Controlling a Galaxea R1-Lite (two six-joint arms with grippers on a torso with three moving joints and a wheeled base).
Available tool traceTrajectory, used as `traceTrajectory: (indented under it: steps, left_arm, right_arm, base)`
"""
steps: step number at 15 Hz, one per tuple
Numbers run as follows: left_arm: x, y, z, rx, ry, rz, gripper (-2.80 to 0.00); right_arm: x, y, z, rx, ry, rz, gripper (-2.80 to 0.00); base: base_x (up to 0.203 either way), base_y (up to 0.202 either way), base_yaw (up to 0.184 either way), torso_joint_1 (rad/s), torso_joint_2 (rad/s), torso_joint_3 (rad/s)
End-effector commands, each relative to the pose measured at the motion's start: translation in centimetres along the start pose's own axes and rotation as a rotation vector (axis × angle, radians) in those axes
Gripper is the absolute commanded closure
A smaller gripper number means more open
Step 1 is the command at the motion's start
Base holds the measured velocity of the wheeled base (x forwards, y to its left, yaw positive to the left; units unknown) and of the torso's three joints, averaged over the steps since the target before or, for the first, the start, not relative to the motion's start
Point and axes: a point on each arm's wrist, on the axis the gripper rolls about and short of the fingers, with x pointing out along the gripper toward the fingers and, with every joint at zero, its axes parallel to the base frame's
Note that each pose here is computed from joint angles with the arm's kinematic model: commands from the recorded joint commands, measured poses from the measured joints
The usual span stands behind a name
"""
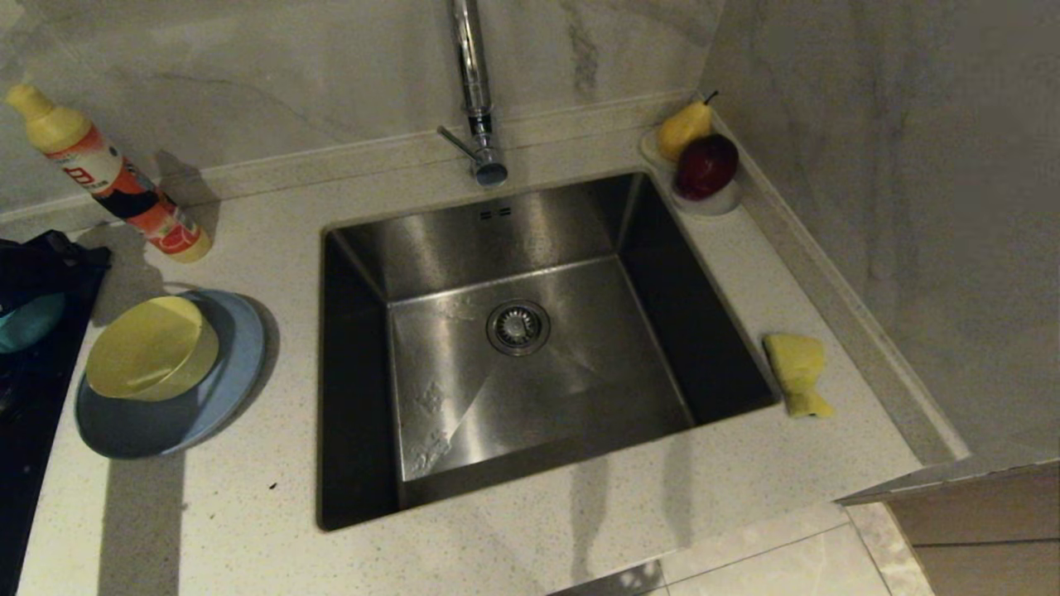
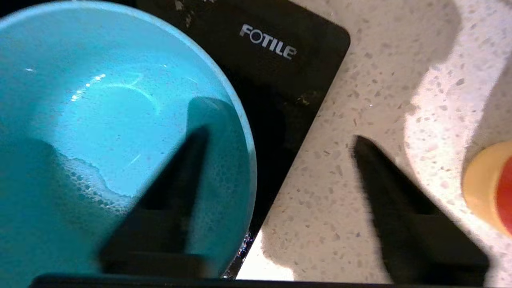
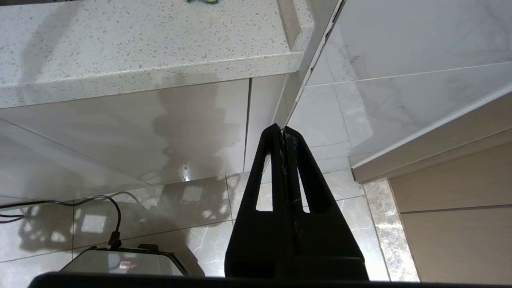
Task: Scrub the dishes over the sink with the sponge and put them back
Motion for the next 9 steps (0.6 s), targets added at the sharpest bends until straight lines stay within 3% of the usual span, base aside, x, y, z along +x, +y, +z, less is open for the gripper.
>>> traceTrajectory:
  steps: [1, 6, 9]
  left_arm:
    - [0.2, 0.1, -0.2, -0.003, 0.008, 0.002, 0.0]
    - [0.2, 0.1, -0.1, 0.019, 0.005, 0.001, 0.0]
    - [-2.2, -0.6, 1.2, 0.023, -0.035, -0.012, 0.0]
  right_arm:
    - [0.0, 0.0, 0.0, -0.001, -0.002, 0.001, 0.0]
    - [0.0, 0.0, 0.0, -0.001, -0.002, 0.001, 0.0]
    - [0.0, 0.0, 0.0, -0.001, -0.002, 0.001, 0.0]
  base:
    - [0.0, 0.0, 0.0, 0.0, 0.0, 0.0]
    - [0.0, 0.0, 0.0, 0.0, 0.0, 0.0]
    - [0.0, 0.0, 0.0, 0.0, 0.0, 0.0]
